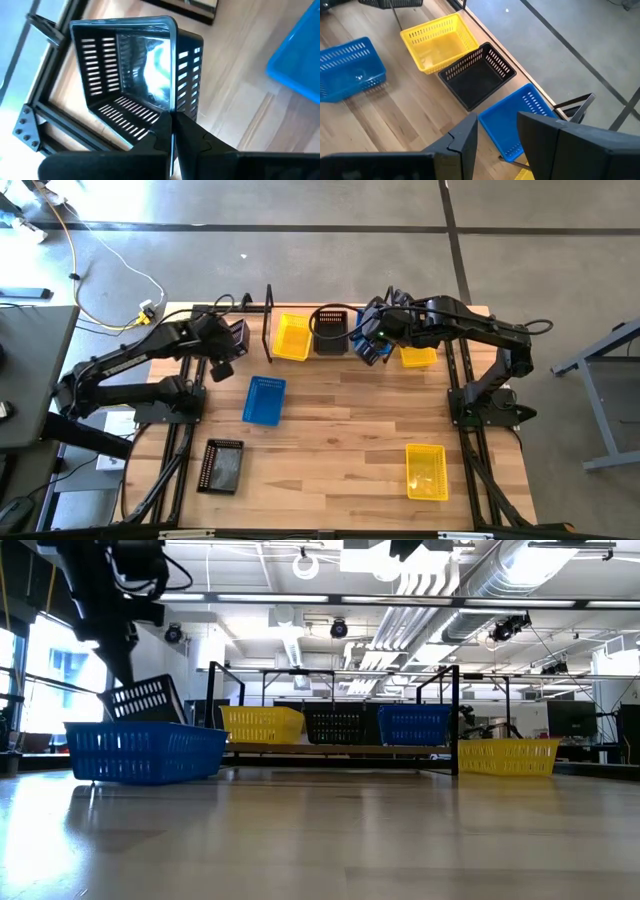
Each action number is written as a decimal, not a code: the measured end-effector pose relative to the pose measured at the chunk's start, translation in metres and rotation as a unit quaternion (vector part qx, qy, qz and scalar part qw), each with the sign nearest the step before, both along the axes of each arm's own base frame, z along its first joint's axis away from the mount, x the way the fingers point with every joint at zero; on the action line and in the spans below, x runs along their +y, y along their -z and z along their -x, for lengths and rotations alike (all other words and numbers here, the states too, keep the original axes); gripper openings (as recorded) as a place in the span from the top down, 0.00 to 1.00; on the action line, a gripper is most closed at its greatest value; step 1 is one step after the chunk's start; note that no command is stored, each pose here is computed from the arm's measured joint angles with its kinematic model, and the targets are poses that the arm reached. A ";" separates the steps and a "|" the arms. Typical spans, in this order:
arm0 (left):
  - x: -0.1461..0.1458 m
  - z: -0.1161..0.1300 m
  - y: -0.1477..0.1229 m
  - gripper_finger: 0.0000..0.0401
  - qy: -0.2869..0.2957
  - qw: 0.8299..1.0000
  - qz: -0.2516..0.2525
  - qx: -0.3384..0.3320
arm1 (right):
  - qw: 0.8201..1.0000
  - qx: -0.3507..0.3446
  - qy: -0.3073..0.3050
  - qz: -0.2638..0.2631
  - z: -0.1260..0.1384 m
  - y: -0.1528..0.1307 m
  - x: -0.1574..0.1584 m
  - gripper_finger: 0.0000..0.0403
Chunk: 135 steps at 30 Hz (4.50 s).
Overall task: Stack baskets on shelf by color
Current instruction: Stack the top black bin on top of the other black bin on the shelf, then stack the bottom yellow bin on top of the other yellow bin on the shelf
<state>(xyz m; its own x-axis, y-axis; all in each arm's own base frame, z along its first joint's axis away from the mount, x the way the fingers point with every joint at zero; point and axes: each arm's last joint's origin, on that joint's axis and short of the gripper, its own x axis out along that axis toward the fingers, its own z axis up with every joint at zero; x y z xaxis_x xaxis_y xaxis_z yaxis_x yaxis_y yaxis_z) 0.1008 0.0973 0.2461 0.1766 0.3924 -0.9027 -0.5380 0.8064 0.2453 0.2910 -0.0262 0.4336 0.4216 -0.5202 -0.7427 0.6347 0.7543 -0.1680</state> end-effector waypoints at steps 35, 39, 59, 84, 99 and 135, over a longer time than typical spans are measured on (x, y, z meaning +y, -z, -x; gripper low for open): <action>-0.032 0.009 -0.181 1.00 0.051 0.949 -0.190 -0.248 | 0.996 -0.050 0.065 -0.046 0.000 0.000 0.000 0.69; -0.028 -0.015 -0.183 1.00 0.066 0.945 -0.205 -0.246 | 0.993 -0.061 0.085 -0.048 0.000 0.000 0.000 0.69; -0.009 -0.152 -0.140 1.00 0.082 0.945 -0.251 -0.194 | 0.963 -0.122 0.236 0.053 0.005 -0.005 -0.022 0.69; 0.015 -0.238 -0.048 1.00 0.100 0.971 -0.184 -0.115 | 0.960 -0.113 0.252 0.054 0.008 -0.004 -0.036 0.69; 0.026 -0.257 -0.006 1.00 0.088 0.977 -0.188 -0.054 | 0.961 -0.111 0.249 0.052 0.008 -0.004 -0.036 0.69; 0.026 -0.259 -0.006 0.83 0.088 0.978 -0.181 -0.047 | 0.975 -0.087 0.205 0.014 0.007 -0.002 -0.034 0.69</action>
